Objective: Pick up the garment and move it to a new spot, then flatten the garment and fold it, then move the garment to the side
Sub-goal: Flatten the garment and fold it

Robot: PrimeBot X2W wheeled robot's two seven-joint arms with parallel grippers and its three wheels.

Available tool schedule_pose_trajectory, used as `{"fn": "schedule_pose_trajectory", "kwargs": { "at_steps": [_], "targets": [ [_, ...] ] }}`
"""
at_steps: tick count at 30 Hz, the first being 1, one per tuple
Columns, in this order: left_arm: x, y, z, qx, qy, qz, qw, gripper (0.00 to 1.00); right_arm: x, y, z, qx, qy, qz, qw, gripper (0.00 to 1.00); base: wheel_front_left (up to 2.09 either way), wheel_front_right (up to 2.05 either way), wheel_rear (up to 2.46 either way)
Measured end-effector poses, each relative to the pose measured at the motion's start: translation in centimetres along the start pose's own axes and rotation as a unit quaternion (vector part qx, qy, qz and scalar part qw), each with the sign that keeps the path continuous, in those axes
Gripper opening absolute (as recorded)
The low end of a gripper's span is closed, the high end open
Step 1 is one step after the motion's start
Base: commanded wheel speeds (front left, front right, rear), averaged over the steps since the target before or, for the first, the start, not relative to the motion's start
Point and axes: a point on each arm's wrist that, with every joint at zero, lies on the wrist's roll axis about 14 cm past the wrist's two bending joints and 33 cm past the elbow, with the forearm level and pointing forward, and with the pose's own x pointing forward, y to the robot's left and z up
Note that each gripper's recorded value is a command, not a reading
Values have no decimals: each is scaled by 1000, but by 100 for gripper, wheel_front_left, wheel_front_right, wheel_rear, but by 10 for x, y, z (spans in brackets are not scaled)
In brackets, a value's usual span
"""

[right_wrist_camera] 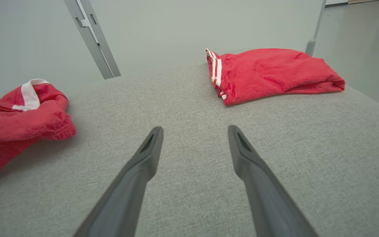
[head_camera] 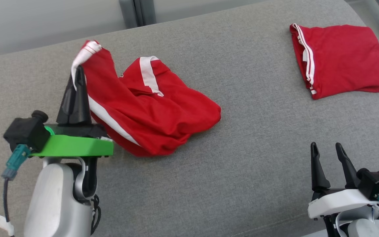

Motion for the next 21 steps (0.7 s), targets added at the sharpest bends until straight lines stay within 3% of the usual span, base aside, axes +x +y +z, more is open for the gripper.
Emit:
{"fn": "schedule_pose_trajectory", "kwargs": {
  "at_steps": [8,14,17,21],
  "targets": [
    [16,8,82,38,-104,-14,994,13,4,12,2,0,-5,19,1000,100,0,0,0],
    [27,-16,126,72,-148,-64,984,21,1,16,3,1,-6,25,1000,100,0,0,0],
    [29,-44,114,70,-118,-101,985,38,-1,14,2,3,-5,22,1000,100,0,0,0],
    [20,-87,58,52,-35,-149,987,36,-5,9,0,6,-1,14,1000,100,0,0,0]
  ]
}}
